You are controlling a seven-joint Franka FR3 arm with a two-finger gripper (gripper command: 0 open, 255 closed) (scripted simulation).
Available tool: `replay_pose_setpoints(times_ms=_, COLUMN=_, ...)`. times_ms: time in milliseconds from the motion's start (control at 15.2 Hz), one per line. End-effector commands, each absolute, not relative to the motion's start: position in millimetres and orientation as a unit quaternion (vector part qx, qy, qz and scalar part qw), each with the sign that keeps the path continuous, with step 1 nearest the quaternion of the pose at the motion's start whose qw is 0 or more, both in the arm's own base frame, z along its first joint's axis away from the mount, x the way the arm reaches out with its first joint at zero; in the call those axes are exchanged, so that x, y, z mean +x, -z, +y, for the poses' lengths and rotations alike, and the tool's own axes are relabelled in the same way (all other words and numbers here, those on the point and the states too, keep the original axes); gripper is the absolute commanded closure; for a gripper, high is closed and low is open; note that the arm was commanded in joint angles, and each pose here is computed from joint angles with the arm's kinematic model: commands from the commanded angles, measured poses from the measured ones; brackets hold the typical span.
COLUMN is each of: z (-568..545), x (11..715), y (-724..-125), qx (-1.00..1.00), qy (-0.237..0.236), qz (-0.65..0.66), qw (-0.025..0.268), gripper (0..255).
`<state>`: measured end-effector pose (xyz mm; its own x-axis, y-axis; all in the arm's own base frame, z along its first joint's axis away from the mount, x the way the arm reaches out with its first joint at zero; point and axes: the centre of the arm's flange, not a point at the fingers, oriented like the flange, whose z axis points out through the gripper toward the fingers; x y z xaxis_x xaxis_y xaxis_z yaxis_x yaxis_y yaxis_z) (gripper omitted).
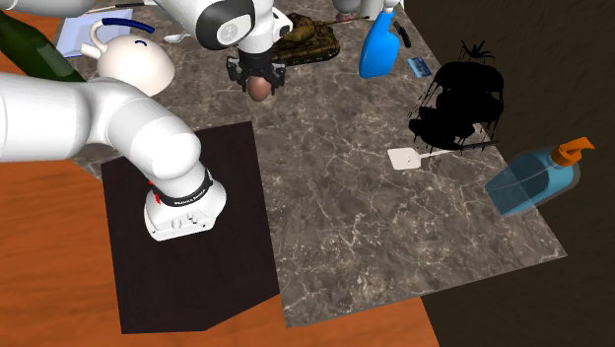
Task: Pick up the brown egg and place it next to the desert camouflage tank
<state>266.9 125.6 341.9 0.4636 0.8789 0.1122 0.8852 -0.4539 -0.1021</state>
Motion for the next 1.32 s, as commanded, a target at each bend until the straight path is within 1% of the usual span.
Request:
replay_pose_setpoints(times_ms=0, z=125.0, x=265.5, y=-338.8, qx=-0.852, qy=0.017, qz=-0.518, qw=0.073, gripper=255)
replay_pose_setpoints(times_ms=66, z=125.0, x=265.5, y=-338.8, qx=-0.852, qy=0.017, qz=-0.518, qw=0.073, gripper=255)
replay_pose_setpoints(times_ms=132, z=125.3, x=266.2, y=-339.4, qx=-0.852, qy=0.017, qz=-0.518, qw=0.073, gripper=0)
replay_pose_setpoints(times_ms=462, z=125.0, x=265.5, y=-338.7, qx=-0.852, qy=0.017, qz=-0.518, qw=0.073, gripper=0)
replay_pose_setpoints(times_ms=726, z=117.9, x=267.9, y=-388.2, qx=-0.852, qy=0.017, qz=-0.518, qw=0.073, gripper=0)
replay_pose_setpoints(times_ms=1254, z=117.9, x=267.8, y=-388.2, qx=-0.852, qy=0.017, qz=-0.518, qw=0.073, gripper=0)
